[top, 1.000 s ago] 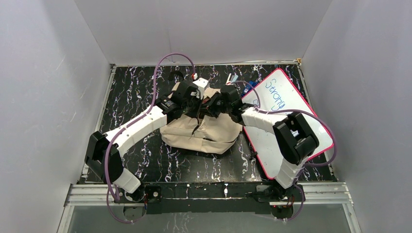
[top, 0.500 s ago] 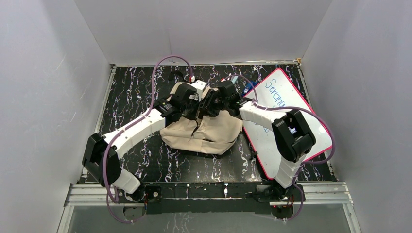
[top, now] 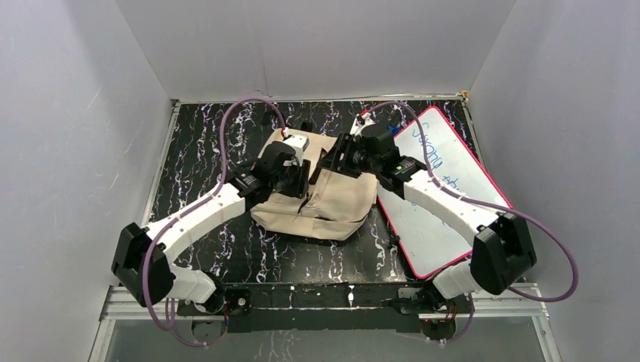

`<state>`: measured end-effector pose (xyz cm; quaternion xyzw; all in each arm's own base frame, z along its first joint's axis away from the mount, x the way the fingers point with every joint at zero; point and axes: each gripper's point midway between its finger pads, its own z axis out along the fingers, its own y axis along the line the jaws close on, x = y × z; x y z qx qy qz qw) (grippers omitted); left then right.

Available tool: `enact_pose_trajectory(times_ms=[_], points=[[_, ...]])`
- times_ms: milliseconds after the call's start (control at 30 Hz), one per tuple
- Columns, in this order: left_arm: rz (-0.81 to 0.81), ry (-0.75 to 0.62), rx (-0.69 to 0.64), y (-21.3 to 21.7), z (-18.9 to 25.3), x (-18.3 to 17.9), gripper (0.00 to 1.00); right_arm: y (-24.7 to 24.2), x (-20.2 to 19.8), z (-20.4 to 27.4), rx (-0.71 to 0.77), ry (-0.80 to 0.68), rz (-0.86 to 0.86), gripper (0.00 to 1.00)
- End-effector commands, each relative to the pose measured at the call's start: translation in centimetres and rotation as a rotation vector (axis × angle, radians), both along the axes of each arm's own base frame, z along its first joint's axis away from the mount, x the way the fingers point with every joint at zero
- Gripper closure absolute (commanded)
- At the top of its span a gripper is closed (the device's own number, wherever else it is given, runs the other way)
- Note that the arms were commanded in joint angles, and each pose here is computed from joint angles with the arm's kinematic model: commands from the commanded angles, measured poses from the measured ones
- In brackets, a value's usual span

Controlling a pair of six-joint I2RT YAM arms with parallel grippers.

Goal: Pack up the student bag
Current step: Place the stationery in the student bag, then zip the student bag at the center of the board.

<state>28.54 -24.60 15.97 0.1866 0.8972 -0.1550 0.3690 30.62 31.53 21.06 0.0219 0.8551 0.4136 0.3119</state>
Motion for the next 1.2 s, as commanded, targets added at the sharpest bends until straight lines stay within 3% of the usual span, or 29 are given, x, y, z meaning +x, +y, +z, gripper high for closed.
enact_pose_trajectory(times_ms=[0, 133, 333, 467, 567, 700, 800, 1000, 1167], points=[[0.044, -0.039, -0.148, -0.4, 3.1, -0.8, 0.56, -2.5, -0.4, -0.1, -0.108, -0.129, 0.008, 0.37], [0.181, -0.040, -0.190, 1.6, 2.9, -1.3, 0.54, -4.4, -0.8, 0.1, -0.187, -0.197, 0.017, 0.38], [0.392, 0.002, -0.315, 4.5, 1.4, -3.3, 0.53, -4.4, -2.9, 1.7, -0.217, -0.382, 0.208, 0.37], [0.517, 0.053, -0.336, 6.1, -0.7, -4.2, 0.53, -3.6, -4.0, 1.7, -0.215, -0.499, 0.346, 0.42], [0.582, 0.089, -0.320, 6.9, -2.2, -4.8, 0.52, -2.3, -5.2, 2.5, -0.201, -0.745, 0.453, 0.45], [0.647, 0.107, -0.284, 7.9, -3.3, -5.0, 0.51, 0.3, -8.3, 4.4, -0.253, -1.182, 0.624, 0.48], [0.682, 0.111, -0.259, 8.5, -4.0, -5.0, 0.51, 2.8, -10.4, 4.1, -0.331, -1.376, 0.782, 0.48], [0.707, 0.141, -0.232, 8.8, -5.4, -5.3, 0.51, 6.2, -12.6, -0.1, -0.561, -1.608, 1.098, 0.42], [0.727, 0.166, -0.237, 9.1, -6.2, -5.7, 0.51, 7.0, -12.1, -3.4, -0.689, -1.652, 1.250, 0.42]])
